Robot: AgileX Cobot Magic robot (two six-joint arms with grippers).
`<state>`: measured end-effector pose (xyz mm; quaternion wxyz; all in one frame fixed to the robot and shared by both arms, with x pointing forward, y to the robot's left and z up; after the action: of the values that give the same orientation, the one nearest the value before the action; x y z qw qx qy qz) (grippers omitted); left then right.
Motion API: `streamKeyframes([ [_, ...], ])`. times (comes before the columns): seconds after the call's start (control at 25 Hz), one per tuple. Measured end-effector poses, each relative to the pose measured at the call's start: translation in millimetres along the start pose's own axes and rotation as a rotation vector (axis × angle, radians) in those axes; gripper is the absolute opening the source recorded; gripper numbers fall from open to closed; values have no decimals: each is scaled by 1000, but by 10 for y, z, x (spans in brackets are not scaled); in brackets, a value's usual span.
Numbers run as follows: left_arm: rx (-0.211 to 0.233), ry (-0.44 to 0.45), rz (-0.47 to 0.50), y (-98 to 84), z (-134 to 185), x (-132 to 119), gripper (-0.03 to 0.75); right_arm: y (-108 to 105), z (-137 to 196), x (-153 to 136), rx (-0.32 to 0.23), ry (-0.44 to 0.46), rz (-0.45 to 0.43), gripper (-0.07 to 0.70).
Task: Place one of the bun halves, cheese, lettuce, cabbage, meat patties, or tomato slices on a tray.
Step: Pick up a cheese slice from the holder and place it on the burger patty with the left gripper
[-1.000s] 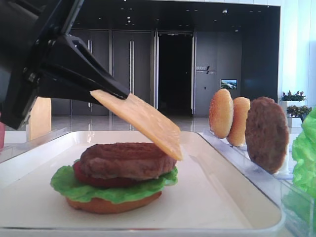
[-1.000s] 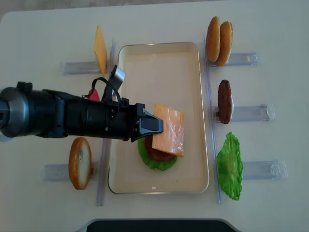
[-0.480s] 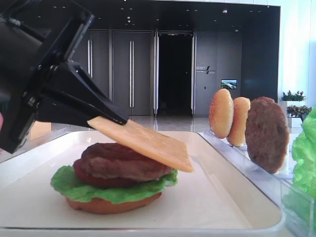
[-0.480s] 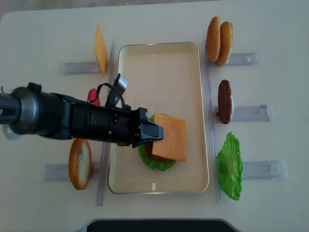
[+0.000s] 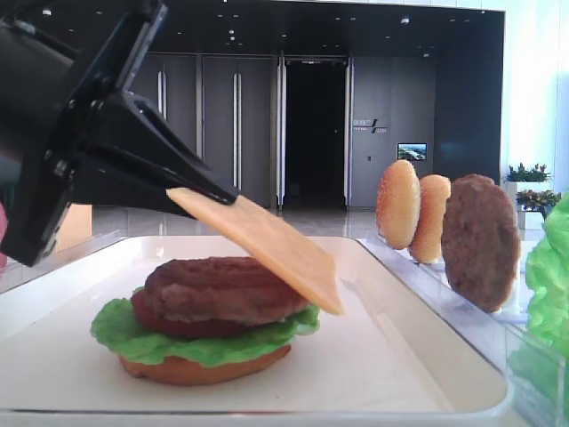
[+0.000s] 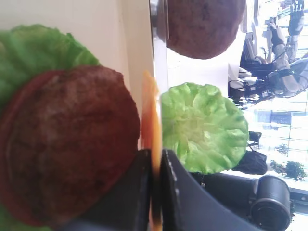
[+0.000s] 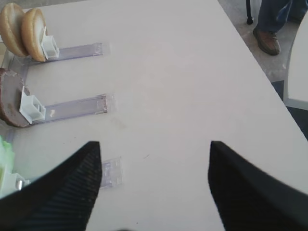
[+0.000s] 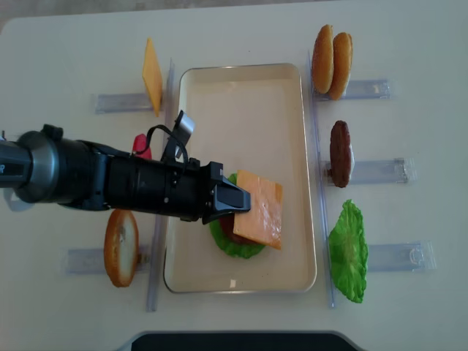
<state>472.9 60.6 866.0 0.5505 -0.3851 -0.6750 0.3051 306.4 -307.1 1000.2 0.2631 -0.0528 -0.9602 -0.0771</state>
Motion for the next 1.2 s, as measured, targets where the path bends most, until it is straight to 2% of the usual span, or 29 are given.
streamKeyframes([
  [0.2,-4,-47,50,-57,-133,151,37,0,0,0,0,0,0,480],
  [0.36,-5,-63,53,-59,-172,193,37,0,0,0,0,0,0,480],
  [0.8,17,-19,39,-30,-94,191,37,0,0,0,0,0,0,480],
  [1.2,19,-7,33,-19,-71,191,37,0,0,0,0,0,0,480],
])
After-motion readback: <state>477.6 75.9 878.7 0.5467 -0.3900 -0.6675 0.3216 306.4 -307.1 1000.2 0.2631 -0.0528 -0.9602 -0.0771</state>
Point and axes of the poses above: a point on each arm's last joint axis where the gripper is mounted, x pointing back along that axis away from the gripper, y along the wrist's bending axis when the last joint is at zero, z = x × y, the point moved 9 cm from there along -x, pointing out along that axis toward the gripper, and after that the axes turned 5 degrees about -x, right-handed, at the moved point
